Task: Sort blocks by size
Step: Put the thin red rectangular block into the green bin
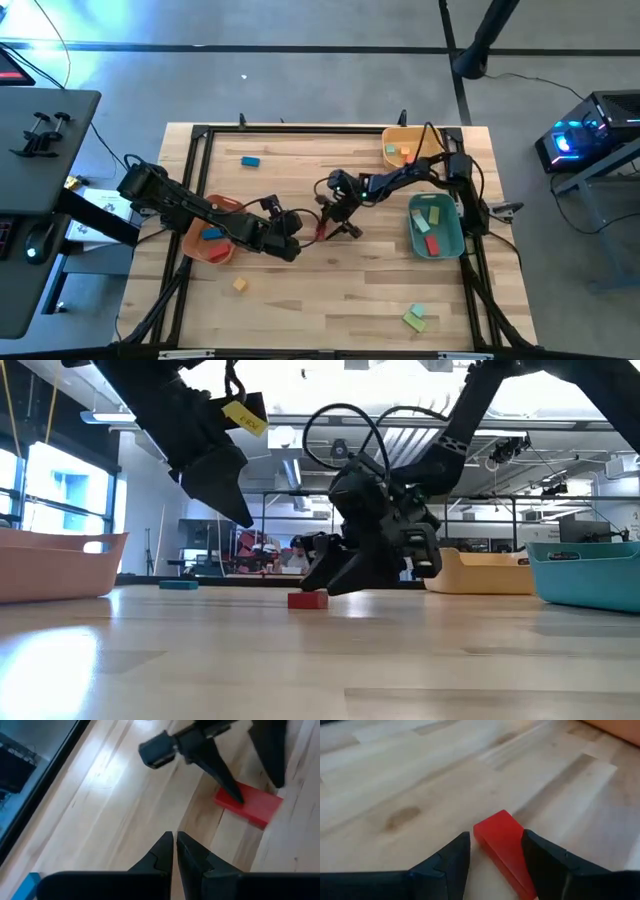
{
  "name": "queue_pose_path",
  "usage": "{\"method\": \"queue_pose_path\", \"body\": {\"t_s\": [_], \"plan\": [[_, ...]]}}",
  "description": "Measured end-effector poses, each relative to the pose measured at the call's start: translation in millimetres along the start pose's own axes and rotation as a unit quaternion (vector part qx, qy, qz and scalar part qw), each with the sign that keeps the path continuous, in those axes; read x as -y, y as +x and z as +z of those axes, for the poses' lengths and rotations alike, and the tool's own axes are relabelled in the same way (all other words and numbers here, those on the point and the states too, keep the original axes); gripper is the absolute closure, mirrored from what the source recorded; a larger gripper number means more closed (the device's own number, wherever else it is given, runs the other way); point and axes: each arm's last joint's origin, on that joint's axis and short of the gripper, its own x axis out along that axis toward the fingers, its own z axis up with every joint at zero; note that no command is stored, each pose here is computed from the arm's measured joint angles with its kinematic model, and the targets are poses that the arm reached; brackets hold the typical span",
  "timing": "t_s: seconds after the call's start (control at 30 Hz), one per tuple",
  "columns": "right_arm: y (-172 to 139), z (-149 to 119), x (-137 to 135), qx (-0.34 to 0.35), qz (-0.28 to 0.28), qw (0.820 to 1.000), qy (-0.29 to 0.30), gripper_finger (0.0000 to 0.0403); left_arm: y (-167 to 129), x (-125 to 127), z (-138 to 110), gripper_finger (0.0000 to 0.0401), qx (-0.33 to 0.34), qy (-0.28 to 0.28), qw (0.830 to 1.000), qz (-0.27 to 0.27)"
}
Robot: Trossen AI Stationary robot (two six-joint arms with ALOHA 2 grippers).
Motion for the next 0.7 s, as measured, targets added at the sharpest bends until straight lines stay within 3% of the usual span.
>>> {"method": "queue_pose_path", "body": {"t_s": [0.23,0.4,0.53,0.7], "plan": [[10,20,-16,0.068,0.091,0.991,0.069,0.0215,-6,6,-3,0.0390,0.004,0.002,1.000,-0.011],[9,44,-8,0.113,0.040,0.993,-0.009,0.0215,-6,6,-4,0.0390,0.001,0.009,1.000,-0.010],[14,41,-11,0.083,0.010,0.996,-0.020,0.0214,-8,7,-5,0.0390,0.000,0.016,1.000,-0.012],[23,40,-21,0.067,0.033,0.996,-0.039,0.0211,-8,7,-5,0.0390,0.001,0.016,1.000,-0.009]]}}
